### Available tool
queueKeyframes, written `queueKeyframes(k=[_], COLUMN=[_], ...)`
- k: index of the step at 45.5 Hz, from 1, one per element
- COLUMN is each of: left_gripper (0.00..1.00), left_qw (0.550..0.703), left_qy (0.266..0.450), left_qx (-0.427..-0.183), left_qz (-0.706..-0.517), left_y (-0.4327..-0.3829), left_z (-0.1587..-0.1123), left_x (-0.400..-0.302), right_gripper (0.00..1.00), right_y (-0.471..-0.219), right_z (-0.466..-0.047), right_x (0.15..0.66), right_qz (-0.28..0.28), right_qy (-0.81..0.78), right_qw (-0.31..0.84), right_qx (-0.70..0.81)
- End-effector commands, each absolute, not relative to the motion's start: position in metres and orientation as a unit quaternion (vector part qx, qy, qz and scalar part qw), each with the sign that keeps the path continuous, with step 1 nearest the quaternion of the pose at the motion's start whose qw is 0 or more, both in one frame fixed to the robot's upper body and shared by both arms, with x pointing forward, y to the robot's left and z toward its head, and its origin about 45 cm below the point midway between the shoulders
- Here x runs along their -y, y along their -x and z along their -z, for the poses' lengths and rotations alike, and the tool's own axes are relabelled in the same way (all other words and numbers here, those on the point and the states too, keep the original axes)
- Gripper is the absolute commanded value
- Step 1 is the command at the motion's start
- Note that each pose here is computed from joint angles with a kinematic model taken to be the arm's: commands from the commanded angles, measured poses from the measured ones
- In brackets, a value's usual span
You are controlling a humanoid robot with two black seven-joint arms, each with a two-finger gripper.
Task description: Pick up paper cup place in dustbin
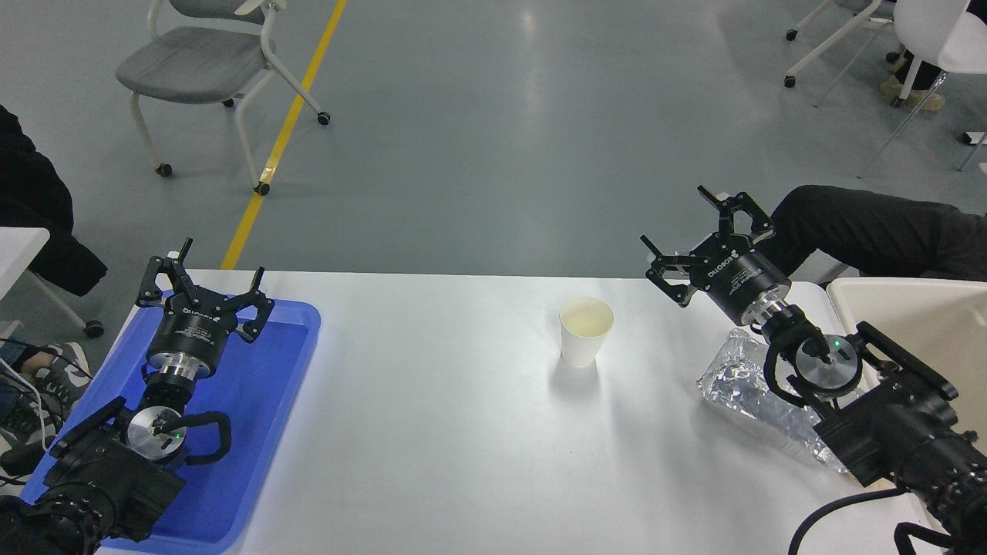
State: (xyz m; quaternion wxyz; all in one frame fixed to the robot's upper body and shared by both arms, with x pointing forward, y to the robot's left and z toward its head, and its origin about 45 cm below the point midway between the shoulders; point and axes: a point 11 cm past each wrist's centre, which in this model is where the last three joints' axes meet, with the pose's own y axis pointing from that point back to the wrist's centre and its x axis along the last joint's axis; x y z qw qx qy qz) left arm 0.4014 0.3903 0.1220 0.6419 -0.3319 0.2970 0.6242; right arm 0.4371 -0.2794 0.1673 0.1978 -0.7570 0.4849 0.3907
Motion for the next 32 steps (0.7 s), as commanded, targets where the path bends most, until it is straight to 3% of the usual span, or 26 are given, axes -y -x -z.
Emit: queueKeyframes(k=[1, 8, 32], left_gripper=[1.00, 1.00, 1.00], left_qw=[0.641, 0.641, 0.642], left_qy=[0.332, 0.331, 0.331], left_qx=[-0.297, -0.297, -0.297], left_qz=[-0.625, -0.626, -0.625], left_y=[-0.4008, -0.4004, -0.4008], left_z=[-0.1217, -0.1212, -0.1216], left_x=[-0.3912, -0.3920, -0.3910], right_gripper=[1.00, 1.00, 1.00], right_y=[-0.453, -0.465, -0.473], right_z=[-0.200, -0.225, -0.278], right_x=[0.283, 0.282, 0.294], right_qz=[-0.350, -0.289, -0.100], right_qy=[0.784, 0.824, 0.872], right_qw=[0.186, 0.112, -0.248], right_qx=[-0.478, -0.473, -0.409])
